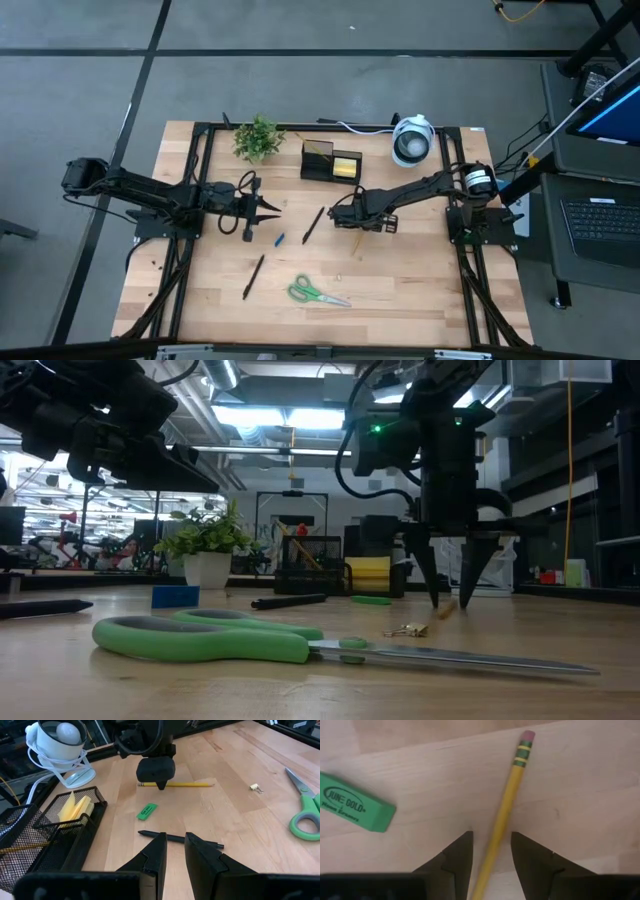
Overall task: Pick and place office supplies into organizer
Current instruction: Put the yellow pencil into the black organizer
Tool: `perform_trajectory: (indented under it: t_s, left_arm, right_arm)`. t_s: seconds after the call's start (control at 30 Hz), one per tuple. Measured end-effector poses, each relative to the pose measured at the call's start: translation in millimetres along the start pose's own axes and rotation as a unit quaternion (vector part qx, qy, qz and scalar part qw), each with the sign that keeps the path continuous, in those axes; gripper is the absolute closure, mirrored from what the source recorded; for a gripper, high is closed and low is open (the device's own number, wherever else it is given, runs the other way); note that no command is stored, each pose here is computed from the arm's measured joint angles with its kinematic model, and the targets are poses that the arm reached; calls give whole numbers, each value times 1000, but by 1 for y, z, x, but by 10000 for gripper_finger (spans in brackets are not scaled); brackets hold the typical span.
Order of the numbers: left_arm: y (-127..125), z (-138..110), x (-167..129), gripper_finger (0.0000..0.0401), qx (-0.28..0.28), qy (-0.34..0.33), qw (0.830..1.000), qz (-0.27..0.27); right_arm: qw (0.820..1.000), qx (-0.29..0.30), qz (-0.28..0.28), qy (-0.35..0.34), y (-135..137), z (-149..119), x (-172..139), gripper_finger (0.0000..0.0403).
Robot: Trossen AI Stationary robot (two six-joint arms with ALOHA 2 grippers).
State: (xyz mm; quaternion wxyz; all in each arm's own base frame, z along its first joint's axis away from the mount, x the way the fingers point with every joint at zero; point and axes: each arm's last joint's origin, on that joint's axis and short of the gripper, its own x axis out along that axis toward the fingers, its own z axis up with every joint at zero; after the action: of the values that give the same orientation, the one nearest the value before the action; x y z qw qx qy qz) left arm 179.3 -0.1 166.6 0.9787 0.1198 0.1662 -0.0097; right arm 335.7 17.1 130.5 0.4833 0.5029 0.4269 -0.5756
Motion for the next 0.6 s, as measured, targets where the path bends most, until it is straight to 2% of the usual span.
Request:
perform_trajectory:
  t_s: [0.17,0.4,0.6]
  left_arm:
    - [0,0,0,338,0,0,1000,0]
    - [0,0,0,338,0,0,1000,0]
    - [0,0,0,338,0,0,1000,0]
  right_arm:
    - [1000,-8,-9,10,-1,0,-2,264]
    - [999,-49,-10,11,-2,0,-2,265]
    - [996,-83,-13,17,-2,0,-1,294]
